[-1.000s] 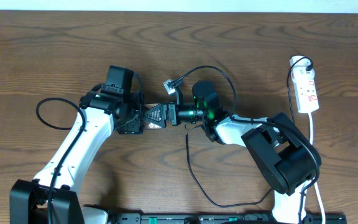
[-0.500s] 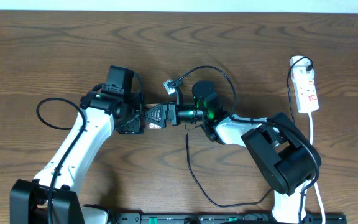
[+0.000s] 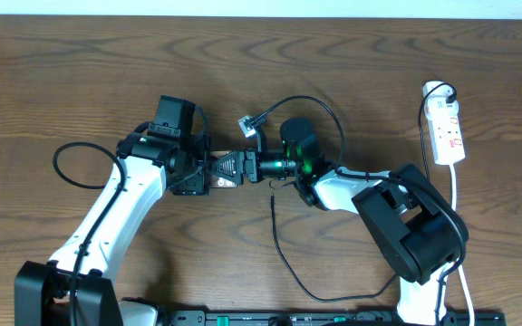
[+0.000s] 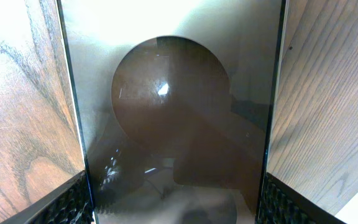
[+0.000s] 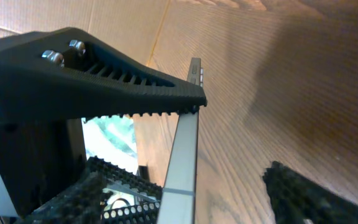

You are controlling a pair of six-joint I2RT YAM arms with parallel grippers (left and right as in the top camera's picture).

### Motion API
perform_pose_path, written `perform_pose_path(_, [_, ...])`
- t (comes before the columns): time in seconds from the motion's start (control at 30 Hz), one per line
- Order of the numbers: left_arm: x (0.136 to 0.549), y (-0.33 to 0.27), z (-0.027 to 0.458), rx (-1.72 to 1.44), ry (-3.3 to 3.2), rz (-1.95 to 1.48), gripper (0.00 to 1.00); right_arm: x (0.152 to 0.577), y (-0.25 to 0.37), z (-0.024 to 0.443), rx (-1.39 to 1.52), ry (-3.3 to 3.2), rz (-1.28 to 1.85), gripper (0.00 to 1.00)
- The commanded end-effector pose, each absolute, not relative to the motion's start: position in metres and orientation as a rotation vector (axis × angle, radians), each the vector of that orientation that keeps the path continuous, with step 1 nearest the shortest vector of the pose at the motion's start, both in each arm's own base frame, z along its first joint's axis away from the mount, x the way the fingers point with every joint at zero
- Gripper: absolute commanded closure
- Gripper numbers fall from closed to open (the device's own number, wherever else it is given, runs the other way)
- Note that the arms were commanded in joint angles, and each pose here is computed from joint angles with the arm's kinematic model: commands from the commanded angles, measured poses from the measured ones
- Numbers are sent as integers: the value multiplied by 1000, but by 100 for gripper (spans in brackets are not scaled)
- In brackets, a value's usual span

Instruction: Plug charger to phone and switch on socket

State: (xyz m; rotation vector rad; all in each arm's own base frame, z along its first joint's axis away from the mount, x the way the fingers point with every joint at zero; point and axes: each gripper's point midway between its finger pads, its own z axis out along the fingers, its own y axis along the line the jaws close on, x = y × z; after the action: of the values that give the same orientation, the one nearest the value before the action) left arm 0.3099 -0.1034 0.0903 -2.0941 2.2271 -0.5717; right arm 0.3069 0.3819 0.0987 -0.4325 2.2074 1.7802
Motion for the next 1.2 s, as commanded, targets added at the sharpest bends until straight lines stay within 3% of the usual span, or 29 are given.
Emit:
perform_pose_path(0.0, [315,-104,96,-2079,2212,-586,93,307,387,98,-446,2202,1782,32])
perform_pose_path(0.2, [315,-104,96,-2080,2215,-591,93,307,387,98,-446,2202,1782,41])
perform_pose_path(0.73, [314,-116,98,-2047,2250,-624,93,303,390,98,-458,2204,1787,44])
perform_pose_path(1.17, [315,-118,98,-2040,2253,-628,93,303,391,98,-459,2204,1787,67])
